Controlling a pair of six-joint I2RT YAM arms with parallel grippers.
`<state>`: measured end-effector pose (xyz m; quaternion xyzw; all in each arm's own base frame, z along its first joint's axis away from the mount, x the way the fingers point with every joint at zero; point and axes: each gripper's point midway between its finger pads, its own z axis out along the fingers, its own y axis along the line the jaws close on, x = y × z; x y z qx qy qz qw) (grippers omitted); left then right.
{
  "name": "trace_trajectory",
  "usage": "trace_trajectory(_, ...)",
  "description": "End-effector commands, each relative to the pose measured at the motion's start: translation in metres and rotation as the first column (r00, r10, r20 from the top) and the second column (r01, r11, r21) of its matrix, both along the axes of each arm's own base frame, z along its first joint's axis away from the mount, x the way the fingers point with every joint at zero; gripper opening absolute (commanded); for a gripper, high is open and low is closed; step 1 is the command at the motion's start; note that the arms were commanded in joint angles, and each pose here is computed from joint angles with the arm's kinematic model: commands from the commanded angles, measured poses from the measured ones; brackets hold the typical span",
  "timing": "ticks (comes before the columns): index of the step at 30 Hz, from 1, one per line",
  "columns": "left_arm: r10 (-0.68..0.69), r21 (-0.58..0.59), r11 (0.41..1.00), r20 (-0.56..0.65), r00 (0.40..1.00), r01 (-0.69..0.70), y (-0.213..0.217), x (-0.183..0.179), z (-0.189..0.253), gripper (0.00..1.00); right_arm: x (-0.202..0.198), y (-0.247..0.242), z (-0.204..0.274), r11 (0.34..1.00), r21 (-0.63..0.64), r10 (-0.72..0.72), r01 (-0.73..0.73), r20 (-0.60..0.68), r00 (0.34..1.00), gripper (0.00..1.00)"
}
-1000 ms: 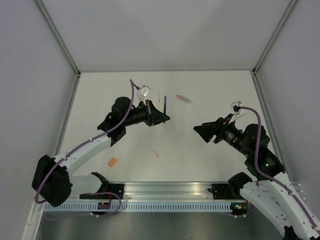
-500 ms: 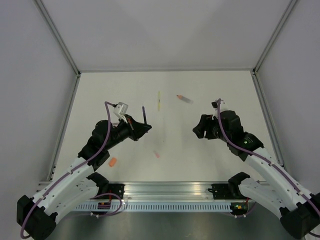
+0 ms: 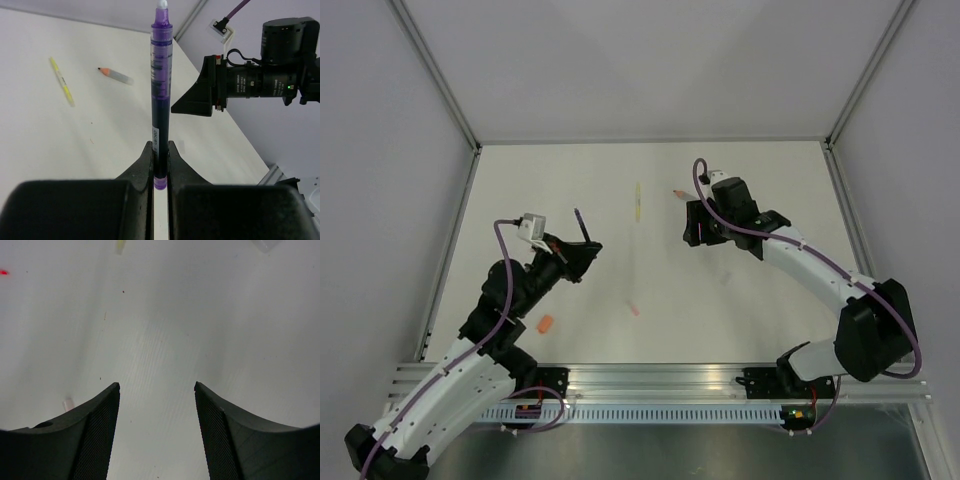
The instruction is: Insert the pens into the pen caps
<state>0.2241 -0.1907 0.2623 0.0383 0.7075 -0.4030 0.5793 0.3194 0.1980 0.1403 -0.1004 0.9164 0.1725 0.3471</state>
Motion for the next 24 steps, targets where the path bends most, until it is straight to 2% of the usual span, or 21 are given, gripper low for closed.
trace_trajectory(1,0.118,0.006,0.993,0.035,0.992,-0.119,0.021,0.007,0.002,0.02,0.029,0.026,0.025,0.997,0.06,0.045,-0.05,0.084,0.995,0.67)
trace_trajectory(3,0.152,0.013,0.988,0.023,0.988,-0.152,0.026,0.01,-0.002,0.02,0.033,0.035,0.023,0.995,0.074,0.058,-0.064,0.083,0.995,0.67)
trace_trajectory(6,0.197,0.049,0.979,-0.005,0.98,-0.196,0.031,0.018,-0.011,0.02,0.044,0.025,0.008,1.0,0.003,-0.02,0.02,0.056,0.998,0.65)
trace_trajectory(12,0.111,0.08,0.991,-0.031,0.993,-0.108,0.011,0.021,-0.022,0.02,0.047,0.008,-0.002,0.995,-0.075,-0.056,0.062,0.073,0.996,0.67)
trace_trajectory(15,0.102,0.086,0.992,-0.047,0.994,-0.098,0.008,0.022,-0.025,0.02,0.05,-0.02,-0.02,0.963,-0.183,-0.19,0.197,0.057,0.98,0.66)
trace_trajectory(16,0.102,0.079,0.992,-0.053,0.993,-0.098,0.008,0.022,-0.025,0.02,0.051,-0.02,-0.024,0.961,-0.19,-0.197,0.202,0.046,0.979,0.65)
trace_trajectory(18,0.103,0.083,0.992,-0.062,0.993,-0.098,0.009,0.021,-0.026,0.02,0.055,-0.006,-0.021,0.974,-0.164,-0.156,0.159,0.033,0.987,0.64)
trace_trajectory(19,0.121,0.08,0.99,-0.061,0.991,-0.116,0.012,0.021,-0.023,0.02,0.048,0.013,-0.027,0.991,-0.124,-0.048,0.047,-0.007,0.999,0.64)
trace_trajectory(21,0.17,0.084,0.983,-0.069,0.983,-0.164,0.019,0.025,-0.025,0.02,0.046,0.02,-0.03,0.994,-0.107,-0.018,0.016,-0.012,1.0,0.64)
trace_trajectory(24,0.223,0.128,0.97,-0.112,0.968,-0.209,0.026,0.031,-0.04,0.02,0.043,-0.012,-0.043,0.961,-0.209,-0.191,0.181,-0.026,0.981,0.63)
